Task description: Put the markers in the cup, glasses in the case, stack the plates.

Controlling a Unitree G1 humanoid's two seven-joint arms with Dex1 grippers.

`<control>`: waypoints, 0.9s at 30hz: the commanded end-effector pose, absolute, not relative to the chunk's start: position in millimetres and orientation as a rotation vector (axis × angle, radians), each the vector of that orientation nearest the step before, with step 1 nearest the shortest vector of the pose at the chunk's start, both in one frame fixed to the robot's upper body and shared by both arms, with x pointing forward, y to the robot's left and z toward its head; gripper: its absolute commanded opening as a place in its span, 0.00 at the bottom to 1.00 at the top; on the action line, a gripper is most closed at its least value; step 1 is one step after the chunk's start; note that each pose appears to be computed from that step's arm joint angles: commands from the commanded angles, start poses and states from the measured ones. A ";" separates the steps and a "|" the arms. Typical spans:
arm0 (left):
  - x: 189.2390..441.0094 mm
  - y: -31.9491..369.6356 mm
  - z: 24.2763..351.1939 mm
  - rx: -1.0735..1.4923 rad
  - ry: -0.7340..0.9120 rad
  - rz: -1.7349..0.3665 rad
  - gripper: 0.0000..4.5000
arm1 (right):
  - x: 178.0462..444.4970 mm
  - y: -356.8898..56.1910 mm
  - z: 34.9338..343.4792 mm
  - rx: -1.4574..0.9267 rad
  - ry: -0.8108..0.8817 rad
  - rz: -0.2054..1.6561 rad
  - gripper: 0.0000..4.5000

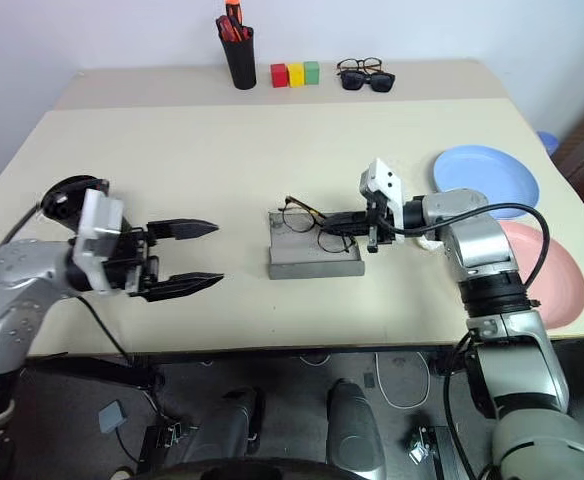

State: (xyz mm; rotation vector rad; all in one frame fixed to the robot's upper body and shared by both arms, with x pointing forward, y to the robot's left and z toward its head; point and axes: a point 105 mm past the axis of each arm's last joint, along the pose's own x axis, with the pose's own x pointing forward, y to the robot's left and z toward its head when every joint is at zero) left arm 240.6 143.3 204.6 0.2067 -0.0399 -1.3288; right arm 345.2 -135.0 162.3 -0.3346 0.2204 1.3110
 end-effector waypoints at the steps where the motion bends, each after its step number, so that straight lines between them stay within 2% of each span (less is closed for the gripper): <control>1: 227.2 143.3 219.1 0.229 -0.086 -1.387 0.86 | 347.5 -139.3 165.5 -0.370 0.210 1.305 0.01; 8: 225.6 148.7 217.5 0.267 -0.084 -1.398 0.86 | 348.5 -141.0 161.1 -0.382 0.251 1.331 0.01; 18: 228.7 150.4 212.5 0.288 -0.084 -1.381 0.86 | 335.0 -141.9 146.9 -0.402 0.365 1.420 0.01; 21: 228.9 152.5 211.1 0.289 -0.071 -1.391 0.86 | 334.0 -142.1 147.4 -0.394 0.378 1.426 0.22; 27: 232.5 154.6 207.2 0.295 -0.058 -1.402 0.86 | 335.8 -142.9 154.3 -0.406 0.326 1.386 0.89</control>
